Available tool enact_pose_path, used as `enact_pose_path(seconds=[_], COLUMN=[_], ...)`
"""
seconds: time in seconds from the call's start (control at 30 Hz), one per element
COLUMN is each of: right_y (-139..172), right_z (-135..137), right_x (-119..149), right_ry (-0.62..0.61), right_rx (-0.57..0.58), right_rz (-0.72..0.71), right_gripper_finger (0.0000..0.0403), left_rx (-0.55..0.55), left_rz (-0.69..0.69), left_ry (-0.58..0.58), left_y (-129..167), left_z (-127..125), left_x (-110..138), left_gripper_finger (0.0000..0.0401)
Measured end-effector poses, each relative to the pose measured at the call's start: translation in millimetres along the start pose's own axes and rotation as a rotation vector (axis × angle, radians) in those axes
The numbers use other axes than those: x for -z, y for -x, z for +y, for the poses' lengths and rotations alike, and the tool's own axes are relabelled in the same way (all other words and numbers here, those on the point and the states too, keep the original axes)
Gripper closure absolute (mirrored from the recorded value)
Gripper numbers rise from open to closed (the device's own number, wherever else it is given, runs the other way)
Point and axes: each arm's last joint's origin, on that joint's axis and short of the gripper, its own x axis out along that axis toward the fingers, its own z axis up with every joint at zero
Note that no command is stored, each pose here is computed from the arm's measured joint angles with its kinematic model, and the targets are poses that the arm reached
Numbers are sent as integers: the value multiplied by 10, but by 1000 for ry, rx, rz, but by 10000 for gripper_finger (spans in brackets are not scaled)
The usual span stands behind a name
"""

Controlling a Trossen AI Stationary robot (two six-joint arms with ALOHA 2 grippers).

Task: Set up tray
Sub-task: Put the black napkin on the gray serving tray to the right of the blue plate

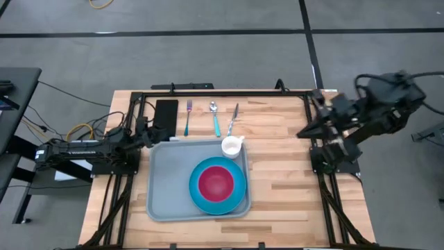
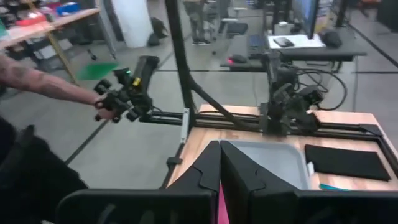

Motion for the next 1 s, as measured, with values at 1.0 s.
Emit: enact_pose_path(seconds=[1.0], right_y=[691], right_z=[-185], right_x=[1630], right_ry=[18], right_rx=[-55], right_rz=[-685], right_gripper_finger=[398], left_rx=[-38], left_rz=[-86], left_ry=[119], left_y=[-22], left_z=[-66], left_x=[-80], left_gripper_finger=[289])
